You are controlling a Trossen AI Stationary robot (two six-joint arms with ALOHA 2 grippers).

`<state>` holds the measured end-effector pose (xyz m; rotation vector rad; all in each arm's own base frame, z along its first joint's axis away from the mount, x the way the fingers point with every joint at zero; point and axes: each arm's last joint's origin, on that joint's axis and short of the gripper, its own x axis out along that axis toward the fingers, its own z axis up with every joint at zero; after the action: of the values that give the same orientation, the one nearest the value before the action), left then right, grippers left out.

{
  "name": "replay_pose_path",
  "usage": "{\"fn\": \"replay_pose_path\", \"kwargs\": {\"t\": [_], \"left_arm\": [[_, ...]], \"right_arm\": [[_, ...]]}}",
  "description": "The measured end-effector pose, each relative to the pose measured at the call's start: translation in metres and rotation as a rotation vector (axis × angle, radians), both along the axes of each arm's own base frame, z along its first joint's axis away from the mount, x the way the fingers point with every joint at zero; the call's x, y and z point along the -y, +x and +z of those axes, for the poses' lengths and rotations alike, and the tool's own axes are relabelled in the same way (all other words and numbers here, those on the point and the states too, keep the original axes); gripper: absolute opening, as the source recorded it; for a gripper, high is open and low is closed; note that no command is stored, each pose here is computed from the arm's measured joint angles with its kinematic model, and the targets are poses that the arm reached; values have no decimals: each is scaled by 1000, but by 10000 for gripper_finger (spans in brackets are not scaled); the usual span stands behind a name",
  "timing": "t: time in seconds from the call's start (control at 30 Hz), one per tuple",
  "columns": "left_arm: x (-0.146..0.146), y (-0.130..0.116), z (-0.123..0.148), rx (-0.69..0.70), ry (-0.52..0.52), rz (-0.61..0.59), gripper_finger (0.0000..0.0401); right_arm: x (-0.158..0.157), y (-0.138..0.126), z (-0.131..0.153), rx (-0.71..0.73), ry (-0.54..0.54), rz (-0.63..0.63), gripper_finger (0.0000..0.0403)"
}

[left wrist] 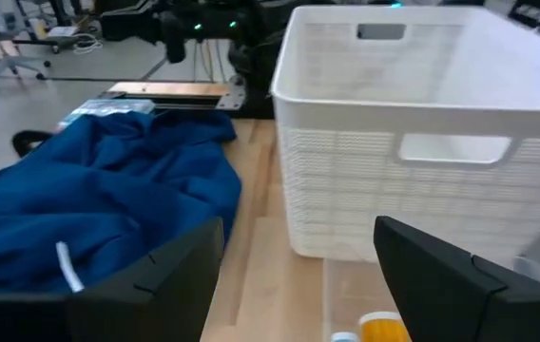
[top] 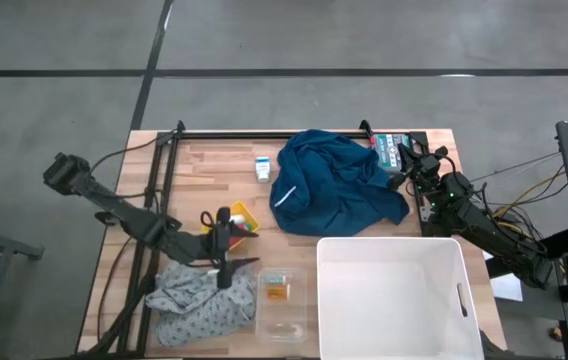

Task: Pick & Place Medicine items
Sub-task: Put the white blue pill bottle into the transparent bin

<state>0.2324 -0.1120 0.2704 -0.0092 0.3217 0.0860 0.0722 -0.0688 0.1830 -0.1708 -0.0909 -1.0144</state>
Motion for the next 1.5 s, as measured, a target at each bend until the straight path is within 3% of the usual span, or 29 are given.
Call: {"fn": "replay_pose_path", "kwargs": {"t": [0.2,0.4,0.8,1.03,1.27,1.5], "left_arm": [[-14,5,-13,-91,49,113,281],[-25,-10,-24,-219,-10,278,281],[-43,-4,-15,-196,68,410,281],[-93,13,2,-225,-72,443,280],[-154,15,-1,-272,-260,461,280],[-192,18,-10,-319,-342,576,280]], "right_arm": [[0,0,0,0,0,1,8],[0,0,0,0,0,1,8],[0,0,0,0,0,0,8],[0,0,0,0,0,0,8],[0,0,0,0,0,0,8],[0,0,0,0,0,0,8]]}}
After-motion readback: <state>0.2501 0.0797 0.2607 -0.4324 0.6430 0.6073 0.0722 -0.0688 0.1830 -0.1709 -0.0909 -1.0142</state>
